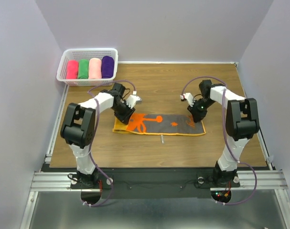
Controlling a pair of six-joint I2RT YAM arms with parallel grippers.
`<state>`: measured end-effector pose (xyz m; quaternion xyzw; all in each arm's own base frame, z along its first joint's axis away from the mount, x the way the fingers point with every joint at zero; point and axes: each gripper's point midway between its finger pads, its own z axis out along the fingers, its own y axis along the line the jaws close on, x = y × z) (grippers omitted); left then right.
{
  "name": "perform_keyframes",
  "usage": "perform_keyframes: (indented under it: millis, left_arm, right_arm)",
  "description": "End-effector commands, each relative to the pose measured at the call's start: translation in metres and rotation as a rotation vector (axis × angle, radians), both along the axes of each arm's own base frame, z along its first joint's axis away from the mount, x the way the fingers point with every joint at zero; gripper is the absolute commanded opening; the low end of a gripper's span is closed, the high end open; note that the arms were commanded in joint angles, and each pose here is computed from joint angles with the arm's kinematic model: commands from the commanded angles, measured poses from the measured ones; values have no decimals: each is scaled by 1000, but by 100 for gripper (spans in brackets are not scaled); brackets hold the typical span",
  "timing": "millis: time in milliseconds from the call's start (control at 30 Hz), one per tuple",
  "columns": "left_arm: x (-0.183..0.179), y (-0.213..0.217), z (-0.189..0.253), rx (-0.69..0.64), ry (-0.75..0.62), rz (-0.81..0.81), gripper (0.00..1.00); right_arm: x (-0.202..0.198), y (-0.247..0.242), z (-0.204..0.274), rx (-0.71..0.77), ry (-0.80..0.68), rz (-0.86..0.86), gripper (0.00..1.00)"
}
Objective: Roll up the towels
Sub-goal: Fold the towel
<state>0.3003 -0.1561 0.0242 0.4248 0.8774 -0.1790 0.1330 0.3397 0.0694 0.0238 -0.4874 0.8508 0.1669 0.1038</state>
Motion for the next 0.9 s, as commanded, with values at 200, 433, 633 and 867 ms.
perform_keyframes:
  millis: [200,433,633,867]
  left_arm:
    - [180,-45,16,-29,-290,157,47]
    - [245,-79,104,-233,-410,204,52]
    - [207,-53,161,-287,-453,249,54]
    - [125,-38,140,-318,-401,239,54]
  right_arm:
    - [-130,34,6,79,345,57,21]
    - [-151,127,26,265,466,94,29]
    - [-123,153,79,376,399,92,41]
    - [-85,146,66,271,242,50,37]
